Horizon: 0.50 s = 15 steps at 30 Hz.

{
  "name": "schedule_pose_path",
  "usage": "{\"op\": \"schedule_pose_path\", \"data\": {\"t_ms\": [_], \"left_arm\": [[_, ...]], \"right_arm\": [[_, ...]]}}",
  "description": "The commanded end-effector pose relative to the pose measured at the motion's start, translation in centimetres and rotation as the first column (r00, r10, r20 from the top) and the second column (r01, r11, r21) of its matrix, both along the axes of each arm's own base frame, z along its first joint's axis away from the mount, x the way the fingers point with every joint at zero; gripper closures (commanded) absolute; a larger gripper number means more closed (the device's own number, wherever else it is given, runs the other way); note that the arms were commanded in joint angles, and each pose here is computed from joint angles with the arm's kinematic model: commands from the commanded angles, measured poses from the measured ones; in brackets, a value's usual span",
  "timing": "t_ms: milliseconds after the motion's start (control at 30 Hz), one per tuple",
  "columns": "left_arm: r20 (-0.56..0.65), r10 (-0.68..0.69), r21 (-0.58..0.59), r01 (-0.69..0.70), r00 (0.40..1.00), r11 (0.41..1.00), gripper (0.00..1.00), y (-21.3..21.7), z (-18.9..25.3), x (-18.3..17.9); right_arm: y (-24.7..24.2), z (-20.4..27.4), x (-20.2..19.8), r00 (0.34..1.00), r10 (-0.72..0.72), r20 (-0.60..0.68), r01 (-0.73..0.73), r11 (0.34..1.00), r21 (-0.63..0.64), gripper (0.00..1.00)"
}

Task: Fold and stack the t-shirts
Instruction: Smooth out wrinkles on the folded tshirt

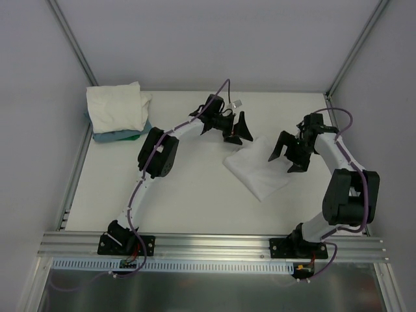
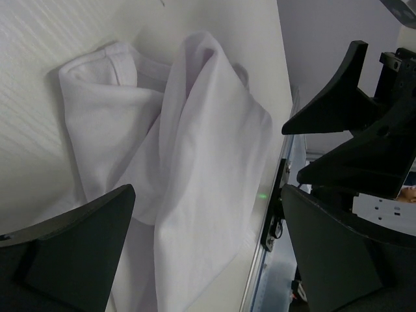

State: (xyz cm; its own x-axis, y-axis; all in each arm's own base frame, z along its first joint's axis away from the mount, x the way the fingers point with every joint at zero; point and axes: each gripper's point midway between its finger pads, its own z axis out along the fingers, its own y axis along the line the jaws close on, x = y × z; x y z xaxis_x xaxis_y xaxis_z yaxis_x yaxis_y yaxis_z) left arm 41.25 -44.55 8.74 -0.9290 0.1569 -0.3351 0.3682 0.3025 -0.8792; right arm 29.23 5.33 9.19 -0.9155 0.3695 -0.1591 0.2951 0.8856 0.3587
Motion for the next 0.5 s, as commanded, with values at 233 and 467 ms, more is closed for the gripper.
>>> {"op": "schedule_pose_path", "data": {"t_ms": [233,467], "left_arm": [[0.215,0.120,-0.085,-0.104,0.969,0.991,0.01,6.7,12.2,3.2],[0.379,0.210,-0.112,-0.181,0.901,0.977,0.01,12.6,21.4,2.8]], "right_arm": [[5.5,-0.5,2.1,0.995,0.100,0.002,-0.099,0.983,0.154,0.01],[5.4,-5.9,2.2,0.986,0.121,-0.113,-0.106,0.985,0.134,0.00]]}}
